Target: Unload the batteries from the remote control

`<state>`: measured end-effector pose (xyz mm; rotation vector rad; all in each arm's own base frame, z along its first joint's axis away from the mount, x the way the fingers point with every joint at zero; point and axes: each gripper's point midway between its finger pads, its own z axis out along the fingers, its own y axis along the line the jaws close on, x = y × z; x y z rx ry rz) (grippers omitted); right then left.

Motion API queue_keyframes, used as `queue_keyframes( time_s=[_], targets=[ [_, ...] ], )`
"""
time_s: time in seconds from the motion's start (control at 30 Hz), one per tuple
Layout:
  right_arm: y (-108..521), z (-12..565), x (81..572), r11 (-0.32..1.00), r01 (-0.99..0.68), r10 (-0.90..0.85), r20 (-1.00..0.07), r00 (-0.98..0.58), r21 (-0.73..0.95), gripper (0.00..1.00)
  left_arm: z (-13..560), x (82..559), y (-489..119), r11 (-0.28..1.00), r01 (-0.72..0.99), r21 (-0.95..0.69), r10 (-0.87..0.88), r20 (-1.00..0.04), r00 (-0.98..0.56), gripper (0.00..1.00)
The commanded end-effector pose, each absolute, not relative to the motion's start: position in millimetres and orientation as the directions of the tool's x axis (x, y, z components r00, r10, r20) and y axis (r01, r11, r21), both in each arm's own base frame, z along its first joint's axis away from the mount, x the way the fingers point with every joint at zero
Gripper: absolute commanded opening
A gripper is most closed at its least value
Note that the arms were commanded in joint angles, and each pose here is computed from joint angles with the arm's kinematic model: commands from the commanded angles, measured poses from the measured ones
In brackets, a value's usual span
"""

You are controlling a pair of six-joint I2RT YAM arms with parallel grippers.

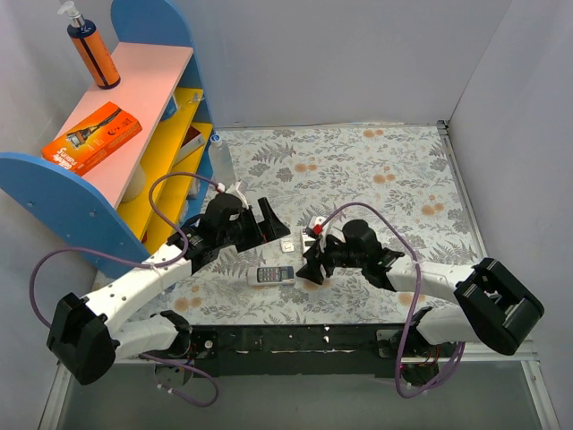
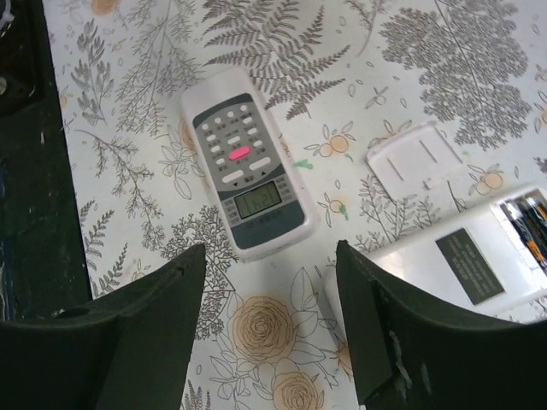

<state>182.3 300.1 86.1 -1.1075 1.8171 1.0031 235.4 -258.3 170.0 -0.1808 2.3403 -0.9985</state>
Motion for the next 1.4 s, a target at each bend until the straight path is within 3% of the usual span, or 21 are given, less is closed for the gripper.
queue_keyframes(
  time_s=[0.0,0.87,1.37],
  targets=[
    [323.6,116.7,185.8,0.201,-0.980,-0.235,-0.971,-0.044,-0.004,0.70,171.8,237.6,-233.4,0.757,0.034,-0.652,-0.391,-0.494,-0.777,0.98],
    [353.1,49.4,171.2,0.073,-0.994,-0.415,-0.909,0.041,-0.078,0.71,147.3,232.2,-203.1,0.806,-0.045,-0.590,-0.426,-0.525,-0.737,0.98],
    [350.9,29.7,175.4,0.111,-0.974,-0.490,-0.863,0.119,-0.197,0.70,139.0,226.0,-201.7,0.810,-0.051,-0.584,-0.415,-0.509,-0.754,0.98]
  ],
)
